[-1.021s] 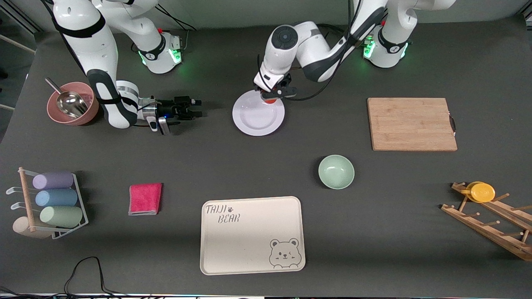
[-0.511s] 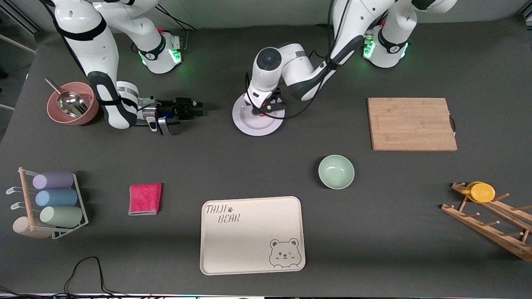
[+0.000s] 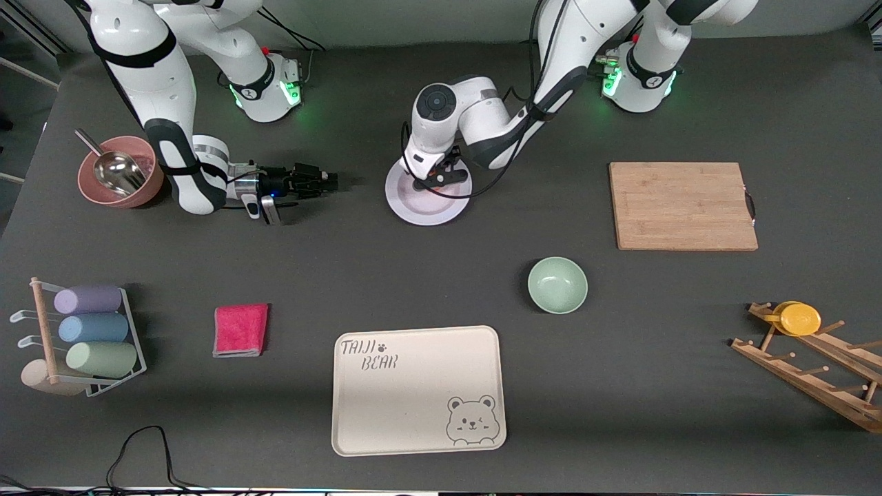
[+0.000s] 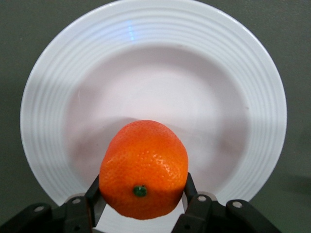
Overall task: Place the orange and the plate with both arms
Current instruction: 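Carry the orange over the white plate with the left gripper, then release the orange onto the plate while the right gripper grips the plate rim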
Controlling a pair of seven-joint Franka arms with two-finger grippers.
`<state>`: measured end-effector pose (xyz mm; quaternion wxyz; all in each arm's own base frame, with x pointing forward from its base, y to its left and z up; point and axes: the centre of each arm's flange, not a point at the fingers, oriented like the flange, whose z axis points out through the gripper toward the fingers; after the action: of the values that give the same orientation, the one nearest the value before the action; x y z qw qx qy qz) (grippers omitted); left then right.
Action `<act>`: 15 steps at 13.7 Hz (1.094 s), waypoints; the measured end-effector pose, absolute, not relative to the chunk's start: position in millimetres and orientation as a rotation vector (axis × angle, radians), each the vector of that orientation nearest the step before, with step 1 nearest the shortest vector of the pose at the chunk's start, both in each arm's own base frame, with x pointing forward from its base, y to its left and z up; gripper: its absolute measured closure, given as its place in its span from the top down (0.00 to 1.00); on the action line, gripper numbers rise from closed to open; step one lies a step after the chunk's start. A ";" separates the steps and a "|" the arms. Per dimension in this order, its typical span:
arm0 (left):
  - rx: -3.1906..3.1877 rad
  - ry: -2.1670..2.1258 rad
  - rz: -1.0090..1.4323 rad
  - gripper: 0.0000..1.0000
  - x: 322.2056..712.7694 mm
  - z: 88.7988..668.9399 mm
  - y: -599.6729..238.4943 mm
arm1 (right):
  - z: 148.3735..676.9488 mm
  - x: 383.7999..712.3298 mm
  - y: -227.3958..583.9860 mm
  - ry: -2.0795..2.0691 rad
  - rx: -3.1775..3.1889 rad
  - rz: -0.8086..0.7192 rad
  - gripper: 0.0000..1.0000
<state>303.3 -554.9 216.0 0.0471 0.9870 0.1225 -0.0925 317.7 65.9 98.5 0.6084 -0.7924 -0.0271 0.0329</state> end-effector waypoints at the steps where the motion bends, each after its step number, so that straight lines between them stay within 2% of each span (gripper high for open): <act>1: 3.015 0.375 -0.280 0.65 303.8 212.5 -555.4 | 98.5 318.0 65.8 -0.063 -1.831 0.076 0.42; 3: 3.014 0.377 -0.274 0.66 305.8 211.2 -558.0 | 97.7 318.6 65.2 -0.062 -1.833 0.076 0.38; 4: 3.010 0.379 -0.269 0.70 307.8 212.7 -559.3 | 96.9 318.4 64.9 -0.061 -1.834 0.078 0.37; 6: 3.004 0.385 -0.261 0.94 312.2 215.8 -560.6 | 95.8 318.2 64.5 -0.060 -1.836 0.080 0.38; 7: 3.002 0.390 -0.255 1.00 315.5 217.3 -560.7 | 95.2 317.9 64.2 -0.058 -1.837 0.081 0.38; 10: 3.015 0.431 -0.233 1.00 339.5 232.0 -553.5 | 91.4 318.7 62.7 -0.046 -1.842 0.079 0.38; 15: 3.030 0.505 -0.098 1.00 413.5 319.4 -504.3 | 86.1 323.6 60.8 -0.040 -1.853 0.075 0.38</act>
<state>413.5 -504.3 319.4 0.0341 0.9853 0.1644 -0.0320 323.6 60.8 86.1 0.5998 -0.7993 -0.0172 0.0322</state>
